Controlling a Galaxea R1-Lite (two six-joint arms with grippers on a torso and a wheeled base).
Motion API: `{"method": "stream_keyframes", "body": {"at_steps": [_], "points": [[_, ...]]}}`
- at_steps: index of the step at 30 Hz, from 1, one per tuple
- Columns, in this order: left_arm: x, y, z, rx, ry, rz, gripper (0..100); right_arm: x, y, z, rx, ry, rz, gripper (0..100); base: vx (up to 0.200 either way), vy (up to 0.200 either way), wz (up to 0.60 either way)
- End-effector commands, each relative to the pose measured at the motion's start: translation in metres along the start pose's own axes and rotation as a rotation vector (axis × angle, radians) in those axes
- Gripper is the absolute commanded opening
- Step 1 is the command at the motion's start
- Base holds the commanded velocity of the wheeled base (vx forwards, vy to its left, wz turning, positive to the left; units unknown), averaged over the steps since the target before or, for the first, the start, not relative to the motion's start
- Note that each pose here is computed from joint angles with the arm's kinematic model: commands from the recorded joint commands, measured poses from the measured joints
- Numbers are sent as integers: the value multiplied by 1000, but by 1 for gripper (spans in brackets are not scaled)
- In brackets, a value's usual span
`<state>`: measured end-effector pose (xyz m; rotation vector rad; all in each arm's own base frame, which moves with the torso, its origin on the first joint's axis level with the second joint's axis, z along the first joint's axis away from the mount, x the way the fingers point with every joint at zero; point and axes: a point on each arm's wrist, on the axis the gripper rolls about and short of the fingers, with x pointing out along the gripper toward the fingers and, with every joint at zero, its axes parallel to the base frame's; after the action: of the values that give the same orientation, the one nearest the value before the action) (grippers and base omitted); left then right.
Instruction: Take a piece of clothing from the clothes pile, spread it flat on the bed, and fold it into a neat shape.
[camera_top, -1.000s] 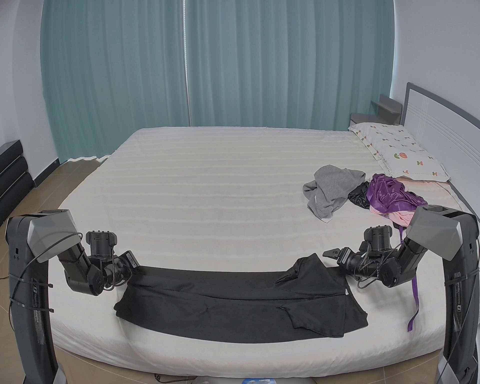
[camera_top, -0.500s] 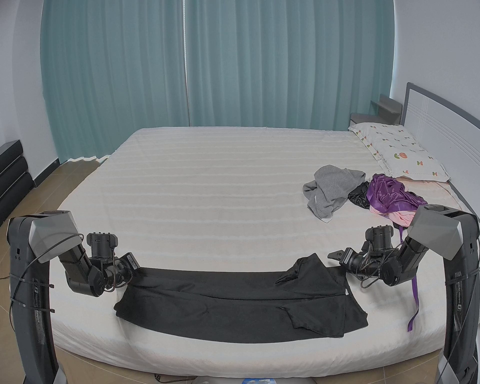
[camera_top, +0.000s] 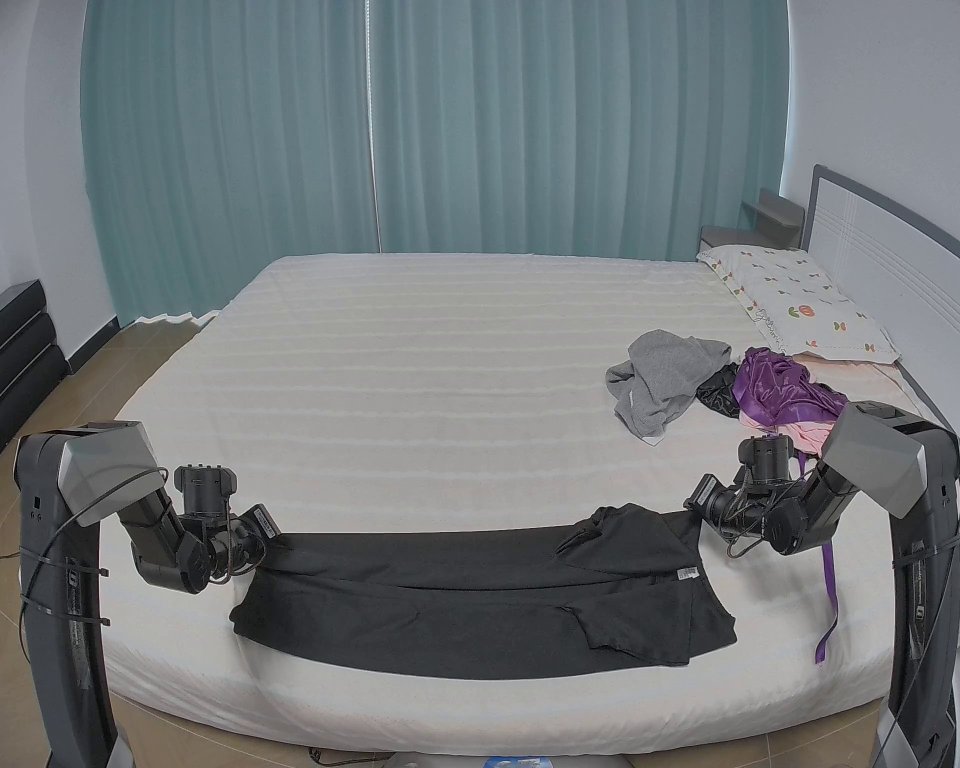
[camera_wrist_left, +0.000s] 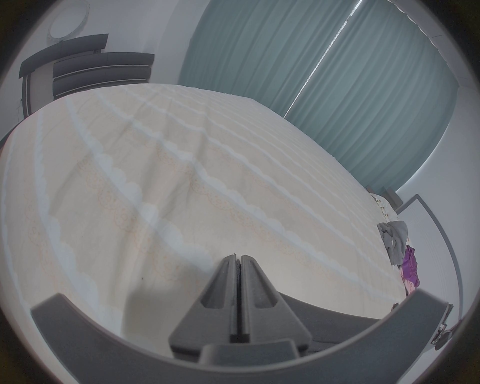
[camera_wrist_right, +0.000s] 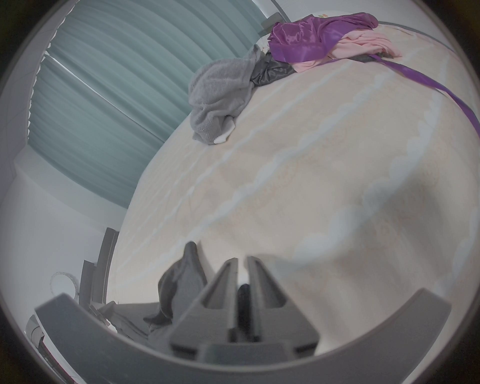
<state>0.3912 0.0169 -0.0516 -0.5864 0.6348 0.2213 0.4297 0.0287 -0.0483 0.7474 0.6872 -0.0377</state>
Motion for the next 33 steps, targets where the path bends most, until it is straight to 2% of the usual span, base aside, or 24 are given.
{"method": "stream_keyframes", "body": {"at_steps": [1, 6, 7, 11, 15, 17, 21, 24, 25, 26, 28, 30, 32, 33], "points": [[0, 0, 0, -1, -1, 0, 0, 1, -3, 3, 5, -10, -4, 0, 0, 0, 0], [0, 0, -1, 0, 1, 0, 0, 1, -2, -2, -2, 5, -4, 0, 0, 0, 0], [0, 0, -1, 0, 1, 0, 100, 1, -2, -2, -2, 6, -3, 100, 0, 0, 0], [0, 0, 0, -1, -1, 0, 100, 0, -2, -1, 1, 1, 1, 100, 0, 0, 0], [0, -1, 1, -18, -3, -3, 100, -9, 6, 7, 3, -55, 50, 100, 0, 0, 0], [-1, -1, 4, -49, -12, -6, 100, -22, 13, 9, -10, -80, 84, 100, 0, 0, 0], [-3, -2, 18, -201, -41, -30, 100, -54, 56, 3, -65, -66, 199, 100, 0, 0, 0], [-5, 2, 28, -264, -66, -34, 100, -62, 87, -17, -102, 18, 219, 100, 0, 0, 0], [-5, 4, 32, -282, -74, -37, 100, -62, 93, -26, -112, 59, 209, 100, 0, 0, 0], [-5, 4, 32, -282, -74, -37, 100, -62, 93, -26, -112, 59, 209, 100, 0, 0, 0], [-7, 6, 42, -351, -97, -52, 100, -55, 116, -50, -141, 157, 188, 100, 0, 0, 0], [-7, 8, 45, -374, -104, -55, 100, -46, 122, -66, -144, 211, 165, 100, 0, 0, 0], [-7, 9, 46, -374, -107, -56, 100, -45, 123, -68, -145, 217, 162, 100, 0, 0, 0], [-6, 10, 45, -374, -108, -53, 100, -35, 128, -84, -166, 250, 142, 100, 0, 0, 0]]}}
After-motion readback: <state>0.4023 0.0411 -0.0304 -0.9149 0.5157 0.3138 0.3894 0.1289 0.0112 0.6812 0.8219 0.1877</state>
